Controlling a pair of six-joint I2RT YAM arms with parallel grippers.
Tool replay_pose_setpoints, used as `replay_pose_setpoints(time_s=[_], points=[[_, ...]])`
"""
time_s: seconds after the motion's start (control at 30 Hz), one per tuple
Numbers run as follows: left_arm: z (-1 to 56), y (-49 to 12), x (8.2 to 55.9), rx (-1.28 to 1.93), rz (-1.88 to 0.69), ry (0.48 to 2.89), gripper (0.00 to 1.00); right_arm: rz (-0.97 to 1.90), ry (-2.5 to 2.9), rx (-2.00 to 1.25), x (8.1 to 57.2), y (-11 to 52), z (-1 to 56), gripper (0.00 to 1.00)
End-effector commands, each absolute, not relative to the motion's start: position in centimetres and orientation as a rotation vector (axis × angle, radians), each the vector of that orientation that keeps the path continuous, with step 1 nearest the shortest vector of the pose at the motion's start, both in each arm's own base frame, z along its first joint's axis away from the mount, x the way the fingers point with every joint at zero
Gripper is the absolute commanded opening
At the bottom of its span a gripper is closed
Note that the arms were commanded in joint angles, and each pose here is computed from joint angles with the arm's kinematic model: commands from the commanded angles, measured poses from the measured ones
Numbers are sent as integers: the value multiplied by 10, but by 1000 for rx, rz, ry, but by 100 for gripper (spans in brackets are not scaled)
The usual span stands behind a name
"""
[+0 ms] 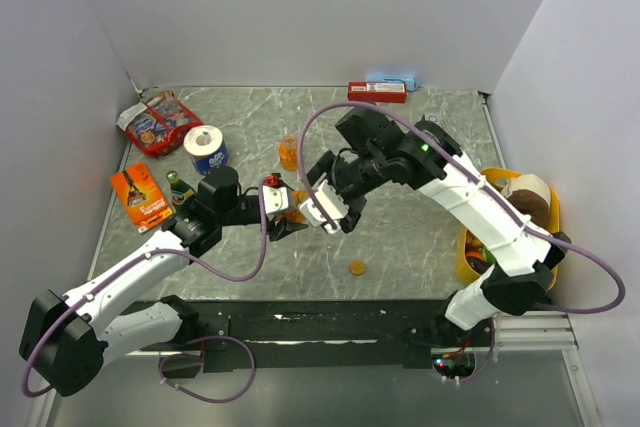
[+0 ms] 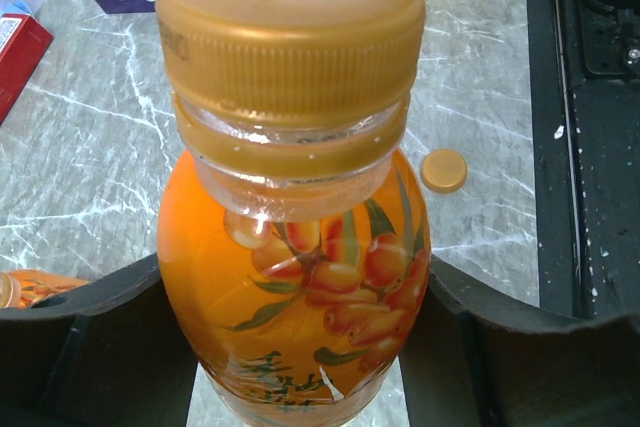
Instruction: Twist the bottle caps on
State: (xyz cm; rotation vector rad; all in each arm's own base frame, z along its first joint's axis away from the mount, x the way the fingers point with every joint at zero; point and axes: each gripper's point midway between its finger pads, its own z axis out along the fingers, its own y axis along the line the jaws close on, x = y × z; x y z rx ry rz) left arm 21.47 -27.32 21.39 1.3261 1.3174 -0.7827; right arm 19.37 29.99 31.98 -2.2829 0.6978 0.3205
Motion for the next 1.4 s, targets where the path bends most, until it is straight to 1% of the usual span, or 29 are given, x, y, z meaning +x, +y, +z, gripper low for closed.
replay_pose_setpoints(time_s=[0.0, 0.23, 0.47, 0.7, 0.8, 1.0, 1.03, 1.13, 1.27, 1.37], points=[[238, -278, 215, 1359, -773, 1212, 1, 358, 619, -2333, 182, 304, 321, 75], [236, -279, 215, 1366, -769, 1204, 1, 361, 610, -2337, 183, 312, 318, 74], [237, -280, 216, 1371, -762, 1197, 1, 373, 613, -2331, 186, 320, 320, 67], [237, -282, 219, 1377, -754, 1194, 1, 398, 631, -2365, 185, 322, 311, 65], [237, -282, 219, 1375, -755, 1193, 1, 398, 645, -2373, 186, 322, 309, 61], [237, -282, 222, 1369, -747, 1192, 1, 405, 694, -2380, 188, 321, 307, 51], [238, -283, 223, 1363, -745, 1191, 1, 408, 705, -2380, 188, 321, 306, 47], [244, -283, 230, 1309, -721, 1198, 1, 433, 803, -2362, 192, 323, 302, 42], [251, -279, 240, 1232, -684, 1214, 1, 515, 1023, -2320, 199, 326, 287, 38], [259, -276, 246, 1169, -666, 1221, 1, 602, 1174, -2257, 203, 327, 282, 38]])
